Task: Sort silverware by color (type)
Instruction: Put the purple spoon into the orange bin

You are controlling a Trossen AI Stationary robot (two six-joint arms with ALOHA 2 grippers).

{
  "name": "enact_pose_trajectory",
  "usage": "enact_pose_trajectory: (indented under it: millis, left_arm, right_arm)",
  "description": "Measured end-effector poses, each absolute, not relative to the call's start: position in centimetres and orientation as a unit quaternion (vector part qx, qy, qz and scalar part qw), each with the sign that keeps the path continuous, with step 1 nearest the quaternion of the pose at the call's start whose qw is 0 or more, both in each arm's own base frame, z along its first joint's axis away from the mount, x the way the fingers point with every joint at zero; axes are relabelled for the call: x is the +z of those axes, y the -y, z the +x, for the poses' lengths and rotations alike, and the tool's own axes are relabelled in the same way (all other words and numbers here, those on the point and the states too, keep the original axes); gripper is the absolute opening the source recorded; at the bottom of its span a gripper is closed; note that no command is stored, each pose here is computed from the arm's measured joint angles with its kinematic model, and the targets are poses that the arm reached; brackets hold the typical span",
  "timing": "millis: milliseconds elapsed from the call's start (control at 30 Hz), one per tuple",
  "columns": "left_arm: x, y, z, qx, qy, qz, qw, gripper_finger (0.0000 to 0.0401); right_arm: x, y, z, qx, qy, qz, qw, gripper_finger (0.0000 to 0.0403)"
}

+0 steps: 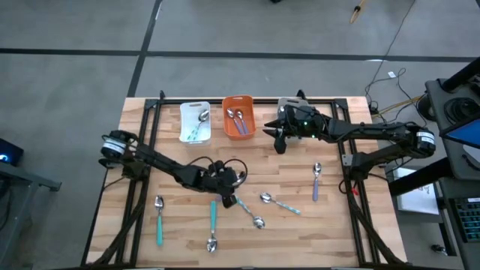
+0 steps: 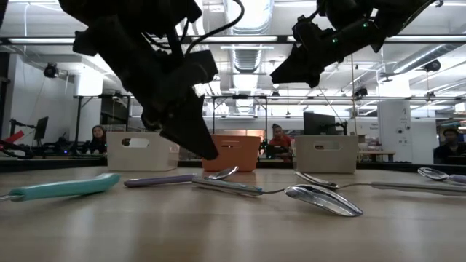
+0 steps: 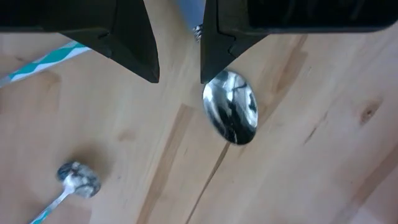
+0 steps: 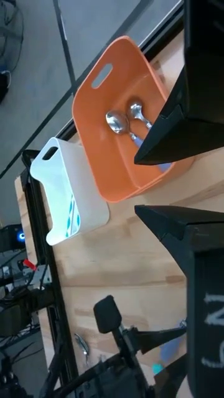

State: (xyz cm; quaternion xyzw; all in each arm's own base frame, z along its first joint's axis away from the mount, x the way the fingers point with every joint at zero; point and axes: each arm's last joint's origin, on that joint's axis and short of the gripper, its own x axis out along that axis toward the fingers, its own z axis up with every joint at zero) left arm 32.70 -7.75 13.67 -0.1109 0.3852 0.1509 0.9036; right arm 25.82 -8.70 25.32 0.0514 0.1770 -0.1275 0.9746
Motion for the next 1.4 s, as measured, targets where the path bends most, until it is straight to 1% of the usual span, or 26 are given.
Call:
enact_pose_trajectory:
  millis: [367,500,667,800,900,1033,1267,1400]
  left_arm:
    - [13.1,7.6,32.2,0.18,-0.407,-0.088,0.891,0.0098]
    - [12.7,7.6,31.6,0.194,-0.428,-0.094,0.878,0.0098]
    - [12.6,7.6,31.3,0.2,-0.438,-0.093,0.871,0.0098]
    - [12.1,7.5,30.8,0.202,-0.45,-0.088,0.866,0.0098]
    - [11.7,7.4,30.5,0.206,-0.452,-0.091,0.863,0.0096]
    - [11.3,7.2,30.0,0.228,-0.448,-0.088,0.86,0.0074]
    - [11.2,7.0,29.8,0.251,-0.44,-0.071,0.859,0.0018]
    - [11.1,6.8,29.8,0.267,-0.433,-0.065,0.859,0.0015]
  right_arm:
    - [25.3,8.7,25.8,-0.129,-0.176,0.058,0.974,0.0094]
    - [25.3,8.7,25.8,-0.131,-0.176,0.071,0.973,0.0094]
    - [25.2,8.6,25.8,-0.133,-0.178,0.089,0.971,0.0098]
    - [25.2,8.1,26.0,-0.126,-0.174,0.117,0.97,0.0093]
    - [25.2,7.5,26.2,-0.113,-0.176,0.115,0.971,0.0088]
    - [25.2,6.9,26.3,-0.101,-0.178,0.105,0.973,0.0083]
    - [25.2,6.5,26.4,-0.094,-0.179,0.1,0.974,0.0086]
    - [25.2,6.3,26.5,-0.09,-0.18,0.103,0.974,0.0089]
